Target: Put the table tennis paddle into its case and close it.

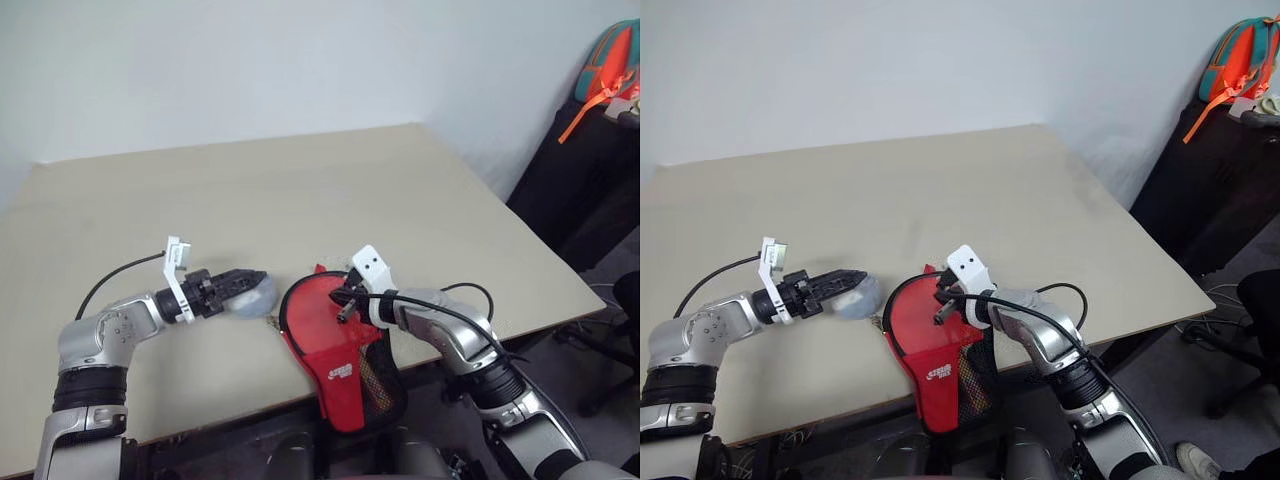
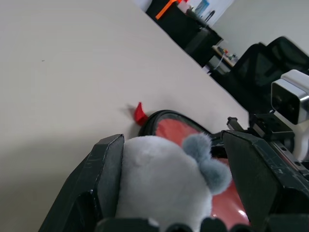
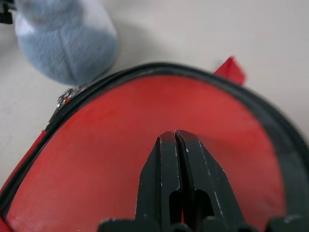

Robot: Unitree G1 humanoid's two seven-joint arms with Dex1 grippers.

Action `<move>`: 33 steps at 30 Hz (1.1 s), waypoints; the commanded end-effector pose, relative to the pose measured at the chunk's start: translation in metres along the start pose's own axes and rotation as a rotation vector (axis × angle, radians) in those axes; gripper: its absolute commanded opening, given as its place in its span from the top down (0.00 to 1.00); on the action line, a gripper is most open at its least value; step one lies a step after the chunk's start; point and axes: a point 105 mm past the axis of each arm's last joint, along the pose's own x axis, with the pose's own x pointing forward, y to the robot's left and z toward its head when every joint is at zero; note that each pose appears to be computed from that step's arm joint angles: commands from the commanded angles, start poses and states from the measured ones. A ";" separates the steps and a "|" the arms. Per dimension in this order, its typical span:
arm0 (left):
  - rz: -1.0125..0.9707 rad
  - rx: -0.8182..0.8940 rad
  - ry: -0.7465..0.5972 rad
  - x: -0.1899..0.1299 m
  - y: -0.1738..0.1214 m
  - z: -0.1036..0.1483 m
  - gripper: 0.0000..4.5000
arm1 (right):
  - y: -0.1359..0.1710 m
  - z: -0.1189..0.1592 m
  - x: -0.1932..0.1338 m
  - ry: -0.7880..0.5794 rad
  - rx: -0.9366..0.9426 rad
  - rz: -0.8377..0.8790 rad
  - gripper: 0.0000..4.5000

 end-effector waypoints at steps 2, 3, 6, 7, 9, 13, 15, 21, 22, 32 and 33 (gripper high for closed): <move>0.024 0.014 -0.026 -0.007 0.006 0.008 0.24 | 0.003 -0.001 0.002 -0.012 -0.012 0.006 0.99; 0.025 0.013 -0.025 -0.007 0.006 0.007 0.24 | 0.003 -0.002 0.003 -0.009 -0.008 0.007 0.99; 0.024 0.011 -0.031 -0.007 0.006 0.006 0.24 | 0.003 -0.004 0.003 -0.003 -0.004 0.007 0.99; 0.021 0.010 -0.043 -0.008 0.005 0.009 0.24 | 0.003 -0.005 0.003 -0.001 -0.005 0.006 0.99; 0.010 0.003 -0.080 -0.010 0.003 0.018 0.24 | 0.003 -0.006 0.003 0.002 -0.005 0.005 0.99; 0.025 0.000 -0.165 -0.021 0.005 0.042 0.24 | 0.003 -0.006 0.004 0.003 -0.004 0.009 0.99; 0.035 -0.007 -0.192 -0.023 0.007 0.050 0.24 | 0.004 -0.006 0.004 0.003 -0.004 0.012 0.99; 0.033 -0.044 -0.173 -0.017 0.007 0.038 0.24 | 0.006 -0.005 0.004 0.000 -0.006 0.015 0.99; 0.028 -0.055 -0.167 -0.015 0.006 0.035 0.24 | 0.006 -0.004 0.004 -0.001 -0.006 0.015 0.99; 0.002 -0.108 -0.088 0.000 0.003 -0.007 0.24 | 0.005 -0.002 0.004 -0.004 -0.002 0.012 0.99; 0.000 -0.115 -0.073 0.002 0.002 -0.013 0.24 | 0.005 -0.003 0.004 -0.003 -0.002 0.013 0.99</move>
